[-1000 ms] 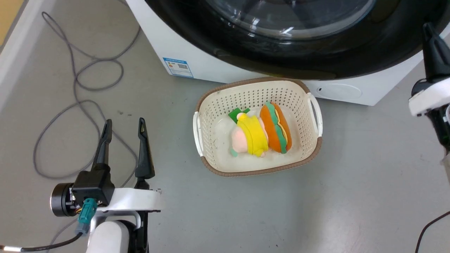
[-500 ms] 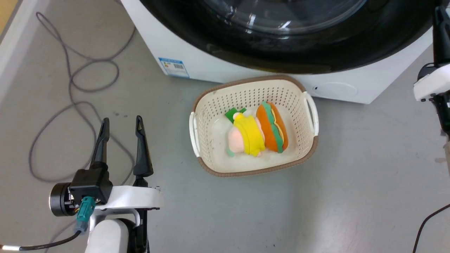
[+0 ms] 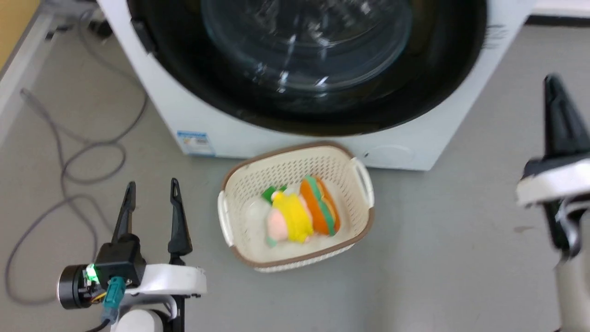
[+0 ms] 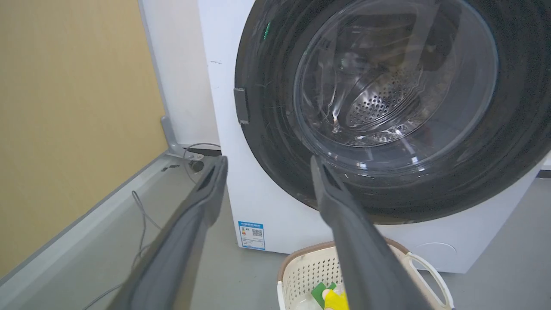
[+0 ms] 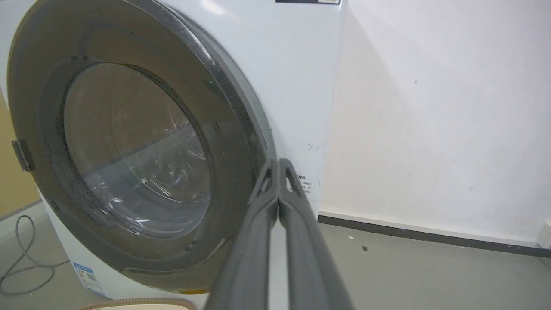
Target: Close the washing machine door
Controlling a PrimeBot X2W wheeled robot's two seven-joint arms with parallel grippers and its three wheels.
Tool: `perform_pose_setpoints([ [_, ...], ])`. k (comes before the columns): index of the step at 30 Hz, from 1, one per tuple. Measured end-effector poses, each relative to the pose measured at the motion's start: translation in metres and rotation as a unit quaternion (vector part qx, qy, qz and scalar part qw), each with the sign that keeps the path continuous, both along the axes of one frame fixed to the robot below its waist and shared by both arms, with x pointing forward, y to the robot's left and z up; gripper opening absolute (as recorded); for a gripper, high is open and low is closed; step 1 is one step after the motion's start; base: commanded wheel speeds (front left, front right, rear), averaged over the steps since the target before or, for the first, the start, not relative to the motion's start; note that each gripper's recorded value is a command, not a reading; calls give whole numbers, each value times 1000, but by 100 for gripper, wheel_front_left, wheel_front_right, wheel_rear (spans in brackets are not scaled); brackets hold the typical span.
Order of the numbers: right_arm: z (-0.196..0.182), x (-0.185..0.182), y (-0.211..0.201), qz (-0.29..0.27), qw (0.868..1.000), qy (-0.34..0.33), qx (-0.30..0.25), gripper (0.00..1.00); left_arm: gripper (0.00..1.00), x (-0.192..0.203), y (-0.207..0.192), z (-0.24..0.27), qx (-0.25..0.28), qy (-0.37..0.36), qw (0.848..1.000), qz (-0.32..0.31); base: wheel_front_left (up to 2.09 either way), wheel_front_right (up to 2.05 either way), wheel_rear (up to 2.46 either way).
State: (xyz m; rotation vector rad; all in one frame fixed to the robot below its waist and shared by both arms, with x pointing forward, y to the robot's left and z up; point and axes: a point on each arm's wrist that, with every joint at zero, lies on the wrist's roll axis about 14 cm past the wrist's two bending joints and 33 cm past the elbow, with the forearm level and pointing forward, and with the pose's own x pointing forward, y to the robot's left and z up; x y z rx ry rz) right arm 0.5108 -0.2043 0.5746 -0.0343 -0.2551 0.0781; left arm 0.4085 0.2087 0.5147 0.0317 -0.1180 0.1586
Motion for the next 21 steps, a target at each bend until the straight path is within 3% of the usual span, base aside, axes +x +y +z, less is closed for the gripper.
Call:
perform_pose_setpoints([
  [6, -7, -53, -3, -17, 1000, 6, 22, 0, 100, -8, -14, 11, -5, -14, 1000, -20, 0, 0, 0],
  [7, -10, -61, -3, -20, 999, 11, 27, 14, 100, -10, -15, 11, -6, -14, 1000, -22, 0, 0, 0],
  [8, -14, -68, -4, -23, 999, 15, 32, 46, 100, -13, -17, 11, -6, -13, 1000, -24, 0, 0, 0],
  [9, -16, -75, -4, -25, 999, 19, 38, 100, 100, -15, -18, 11, -7, -13, 1000, -25, 0, 0, 0],
  [21, -38, -138, -12, -50, 995, 42, 74, 100, 100, -39, -29, 13, -6, -14, 999, -45, 0, 0, 0],
])
